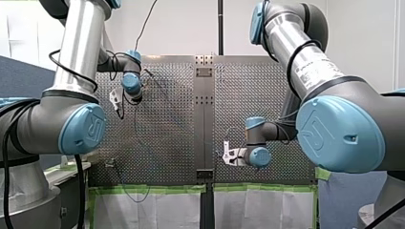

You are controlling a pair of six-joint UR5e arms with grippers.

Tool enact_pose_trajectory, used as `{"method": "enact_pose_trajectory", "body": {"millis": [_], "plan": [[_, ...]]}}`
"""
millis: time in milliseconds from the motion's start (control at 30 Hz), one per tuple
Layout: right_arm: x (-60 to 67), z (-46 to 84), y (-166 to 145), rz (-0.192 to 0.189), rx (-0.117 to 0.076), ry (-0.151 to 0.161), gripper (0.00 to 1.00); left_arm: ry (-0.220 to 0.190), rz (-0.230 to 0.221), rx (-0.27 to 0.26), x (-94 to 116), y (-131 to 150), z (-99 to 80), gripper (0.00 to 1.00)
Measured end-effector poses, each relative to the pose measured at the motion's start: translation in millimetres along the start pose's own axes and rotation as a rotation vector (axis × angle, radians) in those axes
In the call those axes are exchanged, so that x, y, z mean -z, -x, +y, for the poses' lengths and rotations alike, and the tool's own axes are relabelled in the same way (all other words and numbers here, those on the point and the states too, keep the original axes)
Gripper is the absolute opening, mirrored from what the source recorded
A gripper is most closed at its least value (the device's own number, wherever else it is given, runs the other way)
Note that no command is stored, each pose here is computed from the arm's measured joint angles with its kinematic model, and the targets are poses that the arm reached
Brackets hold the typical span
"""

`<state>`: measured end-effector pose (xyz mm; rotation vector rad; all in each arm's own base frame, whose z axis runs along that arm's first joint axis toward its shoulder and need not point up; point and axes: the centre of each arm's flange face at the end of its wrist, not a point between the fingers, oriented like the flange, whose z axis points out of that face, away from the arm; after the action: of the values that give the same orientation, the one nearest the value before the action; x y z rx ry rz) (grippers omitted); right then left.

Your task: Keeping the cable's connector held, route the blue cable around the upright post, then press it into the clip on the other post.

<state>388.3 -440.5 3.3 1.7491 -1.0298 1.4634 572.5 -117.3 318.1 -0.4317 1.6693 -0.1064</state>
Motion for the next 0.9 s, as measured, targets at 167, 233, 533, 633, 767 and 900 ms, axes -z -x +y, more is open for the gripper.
{"method": "enact_pose_trajectory", "body": {"millis": [167,233,533,633,767,900], "plan": [[-0.9,4.0,3.8,0.003,-0.002,0.006,0.0,0.01,0.012,0.006,1.8,-1.4,0.5,1.0],[-1.5,4.8,7.6,0.004,-0.002,0.005,0.0,0.005,0.017,0.019,2.2,-1.9,0.1,1.0],[-2.3,9.6,15.8,-0.003,-0.003,0.003,0.0,-0.054,0.038,0.089,1.9,-3.7,-5.9,1.0],[-2.3,10.7,16.7,-0.005,-0.003,0.004,0.0,-0.076,0.039,0.115,0.2,-2.8,-6.3,1.0],[-2.4,12.3,18.1,-0.007,-0.004,0.006,0.0,-0.09,0.038,0.154,-1.6,-1.5,-5.7,1.0],[-2.6,13.2,19.3,-0.009,-0.005,0.008,0.0,-0.094,0.043,0.191,-2.8,-0.8,-3.4,1.0]]}}
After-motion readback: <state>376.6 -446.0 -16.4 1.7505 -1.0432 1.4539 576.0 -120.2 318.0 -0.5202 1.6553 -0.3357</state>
